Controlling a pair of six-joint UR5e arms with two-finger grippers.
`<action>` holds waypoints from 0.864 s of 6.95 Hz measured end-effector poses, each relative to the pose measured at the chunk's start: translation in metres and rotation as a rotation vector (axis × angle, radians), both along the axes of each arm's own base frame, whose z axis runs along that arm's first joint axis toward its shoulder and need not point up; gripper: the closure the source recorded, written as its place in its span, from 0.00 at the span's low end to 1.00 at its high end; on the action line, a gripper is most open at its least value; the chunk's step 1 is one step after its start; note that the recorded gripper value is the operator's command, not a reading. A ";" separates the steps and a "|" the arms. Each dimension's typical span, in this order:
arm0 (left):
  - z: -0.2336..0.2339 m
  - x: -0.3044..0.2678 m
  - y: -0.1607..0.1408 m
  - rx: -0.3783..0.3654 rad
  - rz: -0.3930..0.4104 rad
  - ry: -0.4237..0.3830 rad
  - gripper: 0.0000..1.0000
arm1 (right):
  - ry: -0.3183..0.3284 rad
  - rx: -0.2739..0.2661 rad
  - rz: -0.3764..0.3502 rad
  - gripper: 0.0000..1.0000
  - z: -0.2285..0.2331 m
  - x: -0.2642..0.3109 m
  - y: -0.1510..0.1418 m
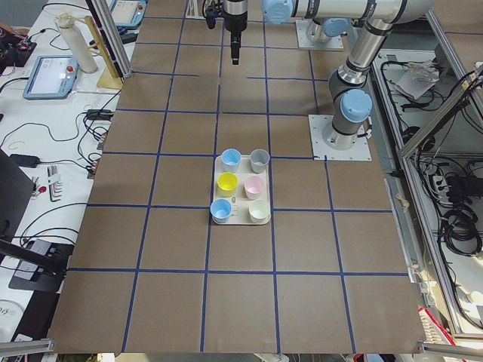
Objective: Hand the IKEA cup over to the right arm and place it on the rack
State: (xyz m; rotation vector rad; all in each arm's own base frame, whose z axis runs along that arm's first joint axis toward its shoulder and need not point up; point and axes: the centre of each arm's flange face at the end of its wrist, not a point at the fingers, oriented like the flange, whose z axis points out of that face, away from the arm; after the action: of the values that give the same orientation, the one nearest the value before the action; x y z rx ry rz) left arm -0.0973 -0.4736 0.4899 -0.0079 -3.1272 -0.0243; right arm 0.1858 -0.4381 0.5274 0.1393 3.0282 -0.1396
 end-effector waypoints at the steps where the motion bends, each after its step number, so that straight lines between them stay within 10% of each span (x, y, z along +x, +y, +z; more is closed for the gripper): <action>1: -0.003 0.023 -0.005 0.001 0.012 0.001 0.00 | -0.001 0.001 0.000 0.00 0.000 0.000 0.000; 5: -0.034 0.170 -0.016 0.006 -0.231 0.025 0.00 | -0.002 0.002 0.000 0.00 0.000 0.000 0.000; 6: -0.057 0.206 -0.019 -0.013 -0.294 0.016 0.18 | -0.002 0.002 0.000 0.00 0.000 0.000 0.000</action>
State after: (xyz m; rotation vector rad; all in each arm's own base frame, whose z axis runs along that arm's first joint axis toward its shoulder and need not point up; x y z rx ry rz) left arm 0.1085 -0.4927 0.4329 -0.4643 -3.0792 -0.0069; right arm 0.1859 -0.4380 0.5272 0.1398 3.0262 -0.1363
